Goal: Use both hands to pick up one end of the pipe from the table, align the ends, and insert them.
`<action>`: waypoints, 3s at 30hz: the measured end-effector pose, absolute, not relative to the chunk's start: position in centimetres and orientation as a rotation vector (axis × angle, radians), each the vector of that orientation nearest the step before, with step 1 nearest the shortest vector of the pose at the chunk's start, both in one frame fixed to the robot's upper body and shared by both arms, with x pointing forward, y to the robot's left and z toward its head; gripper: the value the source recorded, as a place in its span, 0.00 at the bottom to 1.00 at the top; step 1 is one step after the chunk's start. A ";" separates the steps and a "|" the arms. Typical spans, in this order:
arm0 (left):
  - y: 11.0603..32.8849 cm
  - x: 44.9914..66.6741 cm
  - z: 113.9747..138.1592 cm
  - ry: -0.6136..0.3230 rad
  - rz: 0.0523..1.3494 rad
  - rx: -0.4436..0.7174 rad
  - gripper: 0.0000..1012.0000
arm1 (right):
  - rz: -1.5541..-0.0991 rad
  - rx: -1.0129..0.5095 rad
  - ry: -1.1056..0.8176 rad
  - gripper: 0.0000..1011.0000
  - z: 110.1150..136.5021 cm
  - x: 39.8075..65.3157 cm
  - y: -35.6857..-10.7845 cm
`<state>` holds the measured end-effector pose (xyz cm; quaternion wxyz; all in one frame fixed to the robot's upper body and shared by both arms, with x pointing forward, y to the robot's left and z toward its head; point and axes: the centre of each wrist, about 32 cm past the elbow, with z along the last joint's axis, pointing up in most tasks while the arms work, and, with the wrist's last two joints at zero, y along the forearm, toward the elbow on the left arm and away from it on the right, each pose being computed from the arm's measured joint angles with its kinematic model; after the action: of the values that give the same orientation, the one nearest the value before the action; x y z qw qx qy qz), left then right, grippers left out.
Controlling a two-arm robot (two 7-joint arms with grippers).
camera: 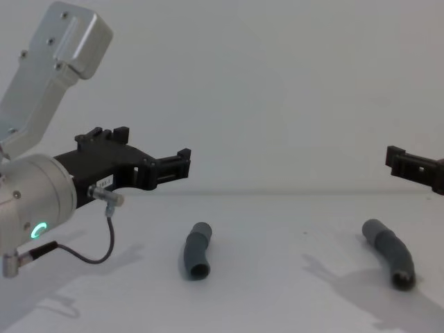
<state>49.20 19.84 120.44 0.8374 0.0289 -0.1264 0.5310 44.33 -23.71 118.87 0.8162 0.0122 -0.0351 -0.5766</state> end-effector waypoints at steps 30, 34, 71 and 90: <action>19.8 49.2 120.4 -0.268 1.124 0.061 0.99 | -1.229 0.026 -0.075 0.99 118.9 44.3 -23.7; 19.8 49.2 120.4 -0.268 1.124 0.061 0.99 | -1.229 0.026 -0.075 0.99 118.9 44.3 -23.7; 19.8 49.2 120.4 -0.267 1.124 0.061 0.99 | -1.229 0.026 -0.075 0.99 118.9 44.3 -23.7; 18.7 49.8 123.1 -0.177 1.166 0.145 0.99 | -1.229 0.026 -0.075 0.99 118.9 44.3 -23.7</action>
<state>49.77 18.70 123.13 0.8286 0.0685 -0.0835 0.5493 44.33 -23.71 118.87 0.8162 0.0122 -0.0351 -0.5766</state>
